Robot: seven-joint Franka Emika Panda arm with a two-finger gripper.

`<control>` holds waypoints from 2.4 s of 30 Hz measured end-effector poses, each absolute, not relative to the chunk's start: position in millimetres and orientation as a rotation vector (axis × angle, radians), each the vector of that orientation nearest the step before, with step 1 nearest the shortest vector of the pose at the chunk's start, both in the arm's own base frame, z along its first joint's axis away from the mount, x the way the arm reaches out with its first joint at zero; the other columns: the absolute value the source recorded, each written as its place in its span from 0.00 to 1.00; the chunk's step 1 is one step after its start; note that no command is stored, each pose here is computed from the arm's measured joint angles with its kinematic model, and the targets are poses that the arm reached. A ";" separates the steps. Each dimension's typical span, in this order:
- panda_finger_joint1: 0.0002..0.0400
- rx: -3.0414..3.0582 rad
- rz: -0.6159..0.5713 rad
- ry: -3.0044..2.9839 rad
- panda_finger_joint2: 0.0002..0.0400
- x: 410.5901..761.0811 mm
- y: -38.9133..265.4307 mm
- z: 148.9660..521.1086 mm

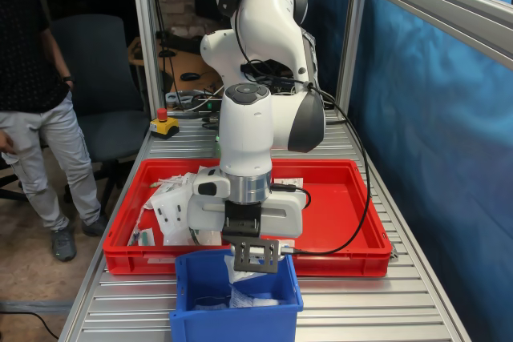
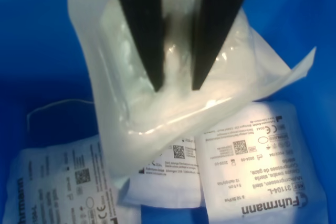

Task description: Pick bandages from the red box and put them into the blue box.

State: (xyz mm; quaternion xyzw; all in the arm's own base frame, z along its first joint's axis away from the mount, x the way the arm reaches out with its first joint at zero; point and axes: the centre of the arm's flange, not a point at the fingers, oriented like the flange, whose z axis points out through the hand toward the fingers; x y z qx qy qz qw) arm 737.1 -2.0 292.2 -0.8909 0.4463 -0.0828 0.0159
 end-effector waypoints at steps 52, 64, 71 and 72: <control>1.00 -2.694 -0.168 1.367 1.00 709.0 -3.0 406.8; 1.00 -2.650 -0.051 1.373 1.00 667.2 -13.7 446.8; 1.00 -2.618 -0.035 1.368 1.00 646.8 -19.5 467.2; 1.00 -2.615 -0.036 1.367 1.00 644.9 -20.1 470.1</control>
